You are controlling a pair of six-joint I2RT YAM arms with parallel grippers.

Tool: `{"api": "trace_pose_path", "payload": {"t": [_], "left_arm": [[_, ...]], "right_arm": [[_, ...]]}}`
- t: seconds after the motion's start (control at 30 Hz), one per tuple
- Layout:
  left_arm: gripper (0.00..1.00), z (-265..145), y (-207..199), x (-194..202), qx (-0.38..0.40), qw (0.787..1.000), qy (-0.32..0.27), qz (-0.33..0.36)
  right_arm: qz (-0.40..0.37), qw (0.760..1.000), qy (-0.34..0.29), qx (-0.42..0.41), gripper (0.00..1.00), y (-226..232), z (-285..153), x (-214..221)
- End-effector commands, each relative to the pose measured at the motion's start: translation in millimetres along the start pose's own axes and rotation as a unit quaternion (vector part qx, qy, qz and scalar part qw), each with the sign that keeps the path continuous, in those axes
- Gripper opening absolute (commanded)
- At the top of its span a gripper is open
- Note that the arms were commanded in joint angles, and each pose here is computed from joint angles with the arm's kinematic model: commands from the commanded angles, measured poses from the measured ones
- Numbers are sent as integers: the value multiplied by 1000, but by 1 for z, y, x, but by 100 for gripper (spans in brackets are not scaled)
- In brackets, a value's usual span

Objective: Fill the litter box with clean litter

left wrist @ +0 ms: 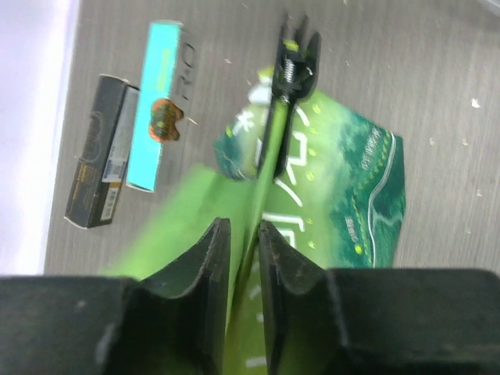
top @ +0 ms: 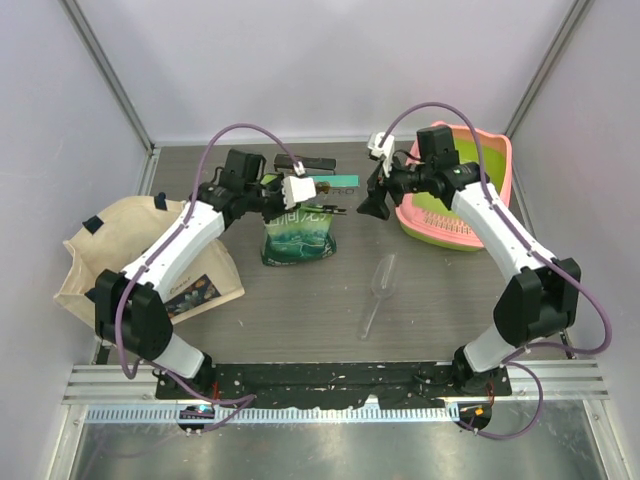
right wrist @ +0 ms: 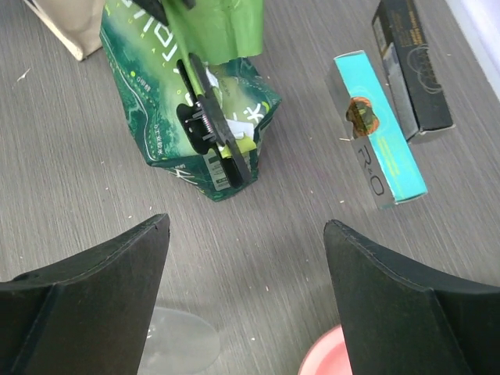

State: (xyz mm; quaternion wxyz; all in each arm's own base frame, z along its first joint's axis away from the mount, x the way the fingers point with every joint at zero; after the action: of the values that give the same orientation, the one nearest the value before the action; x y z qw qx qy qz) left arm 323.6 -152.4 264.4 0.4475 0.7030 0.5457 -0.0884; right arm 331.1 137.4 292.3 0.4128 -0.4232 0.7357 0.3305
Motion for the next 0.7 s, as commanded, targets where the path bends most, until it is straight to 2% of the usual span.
{"api": "trace_pose_path", "payload": {"t": [0.0, 0.07, 0.1, 0.17, 0.2, 0.37, 0.5, 0.67], "left_arm": [[40, -20, 43, -37, -145, 987, -62, 0], [55, -28, 44, -42, -158, 985, -65, -25], [65, -32, 44, -44, -166, 983, -67, -32], [71, -46, 44, -52, -192, 976, -74, -65], [78, -53, 44, -55, -205, 972, -75, -85], [81, -83, 24, -61, -235, 952, -58, -185], [81, -94, 6, -55, -259, 943, -44, -206], [81, -99, -2, -50, -289, 929, -36, -226]], "right_arm": [[-81, 996, -6, -18, 84, -4, 16, -15], [-96, 995, -11, -19, 84, -5, 25, -21], [-96, 995, -6, -23, 84, -9, 32, -20], [-111, 993, -12, -25, 83, -11, 37, -29], [-121, 992, -11, -30, 83, -9, 43, -30], [-157, 986, 2, -54, 83, -4, 64, -35], [-183, 979, 22, -86, 80, 8, 79, -33], [-181, 977, 45, -100, 76, 10, 88, -23]]}}
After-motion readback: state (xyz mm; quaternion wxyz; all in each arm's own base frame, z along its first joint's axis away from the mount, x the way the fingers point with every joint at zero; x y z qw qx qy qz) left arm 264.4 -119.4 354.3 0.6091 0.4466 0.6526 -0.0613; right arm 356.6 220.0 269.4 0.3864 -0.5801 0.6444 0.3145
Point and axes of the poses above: each gripper's point midway between its finger pads, its own z axis out along the fingers, its own y axis along the line the jaws close on, x = y × z, the point moved 10 cm from there along -z, back along the fingers, and after that the axes turned 13 degrees about z, right-handed, at the moved point
